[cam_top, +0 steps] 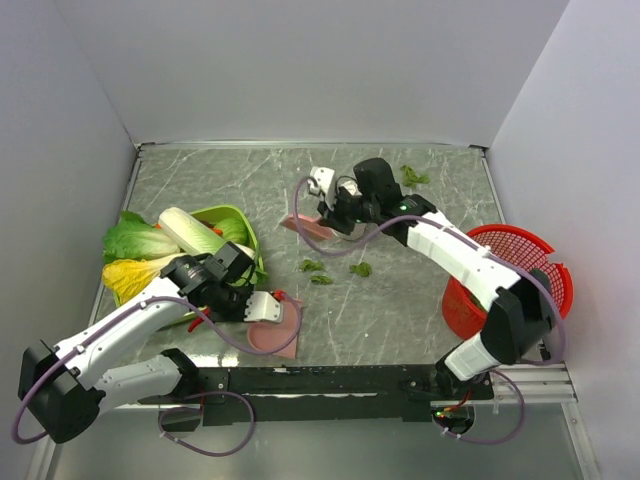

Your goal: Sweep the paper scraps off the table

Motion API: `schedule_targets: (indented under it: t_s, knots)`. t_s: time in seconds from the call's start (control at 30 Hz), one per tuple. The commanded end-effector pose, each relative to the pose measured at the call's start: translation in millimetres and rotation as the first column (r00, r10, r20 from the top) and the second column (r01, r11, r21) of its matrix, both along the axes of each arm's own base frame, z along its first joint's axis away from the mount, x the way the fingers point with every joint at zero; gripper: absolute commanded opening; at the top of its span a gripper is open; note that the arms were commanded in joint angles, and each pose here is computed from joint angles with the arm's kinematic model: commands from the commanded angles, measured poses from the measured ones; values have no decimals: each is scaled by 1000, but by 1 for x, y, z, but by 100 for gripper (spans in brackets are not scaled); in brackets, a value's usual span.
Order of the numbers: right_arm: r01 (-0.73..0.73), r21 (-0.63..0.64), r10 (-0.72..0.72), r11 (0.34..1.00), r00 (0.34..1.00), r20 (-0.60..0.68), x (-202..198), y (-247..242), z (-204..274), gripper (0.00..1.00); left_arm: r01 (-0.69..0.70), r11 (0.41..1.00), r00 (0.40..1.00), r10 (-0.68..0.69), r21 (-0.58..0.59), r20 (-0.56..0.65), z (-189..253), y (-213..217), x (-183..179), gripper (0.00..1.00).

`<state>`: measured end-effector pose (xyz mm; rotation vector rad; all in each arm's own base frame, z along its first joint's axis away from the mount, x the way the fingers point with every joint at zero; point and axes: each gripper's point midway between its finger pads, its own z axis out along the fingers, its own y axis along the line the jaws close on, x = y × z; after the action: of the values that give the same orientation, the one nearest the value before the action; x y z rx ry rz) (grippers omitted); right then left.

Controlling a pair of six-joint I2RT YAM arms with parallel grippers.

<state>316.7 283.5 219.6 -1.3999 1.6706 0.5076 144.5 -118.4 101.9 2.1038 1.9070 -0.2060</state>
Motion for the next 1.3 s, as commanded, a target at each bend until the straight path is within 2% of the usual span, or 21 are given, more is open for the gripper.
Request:
schedule_targets:
  t_s: [0.0, 0.1, 0.27, 0.33, 0.47, 0.5, 0.57, 0.6, 0.73, 0.8, 0.83, 0.93, 1.03, 1.13, 1.2, 1.27]
  knots:
    - [110, 298, -65, 948, 986, -155, 17, 46, 41, 0, -97, 995, 995, 97, 27, -3, 9, 16, -9, 1]
    - [139, 274, -79, 952, 972, -220, 16, 47, 17, 0, -110, 994, 994, 110, -25, -9, 9, 5, -8, 1]
    - [225, 115, -179, 968, 931, -318, 10, 24, -33, 0, -170, 984, 985, 171, -60, -1, 13, -7, 5, 1]
    - [210, 86, -173, 974, 932, -320, 3, 17, -37, 0, -192, 979, 981, 194, -70, 21, 17, -7, 9, 1]
    - [121, -29, -124, 992, 960, -251, -31, -19, -47, 0, -164, 981, 986, 167, -99, 24, 18, -7, 3, 1]
    - [102, -120, -132, 987, 952, -275, -42, -41, -58, 0, -157, 983, 987, 160, -96, 19, 12, -5, 0, 1]
    - [104, -146, -142, 984, 950, -279, -52, -63, -47, 0, -153, 981, 988, 155, -119, 8, 10, -10, -2, 1]
    - [133, -173, -184, 976, 928, -323, -59, -86, -47, 0, -159, 979, 987, 161, -130, 6, 10, -12, -2, 1]
    - [136, -114, -160, 984, 958, -238, -76, -115, -12, 0, -163, 971, 986, 168, -173, 13, 12, -18, 0, 1]
    - [92, -67, -102, 993, 980, -170, -81, -112, 3, 0, -157, 971, 987, 158, -181, -7, 11, -19, -5, 1]
    - [58, -3, -58, 998, 991, -123, -83, -103, 17, 0, -153, 972, 988, 153, -177, -17, 11, -19, -7, 1]
    - [78, 44, -74, 996, 993, -94, -75, -90, 22, 0, -148, 974, 989, 144, -173, -37, 8, -20, -11, 1]
    - [160, 23, -156, 987, 979, -128, -62, -91, 17, 0, -153, 971, 988, 149, -182, -33, 13, -24, -8, 1]
    - [307, -21, -307, 951, 943, -129, -46, -107, 10, 0, -148, 969, 989, 147, -197, -21, 19, -29, -3, 1]
    - [450, -22, -450, 893, 891, -60, -28, -125, 12, 0, -157, 965, 988, 155, -209, -24, 21, -32, -2, 1]
    - [531, -14, -531, 847, 847, -23, -24, -139, 9, 0, -169, 960, 986, 167, -224, -31, 24, -38, 0, 1]
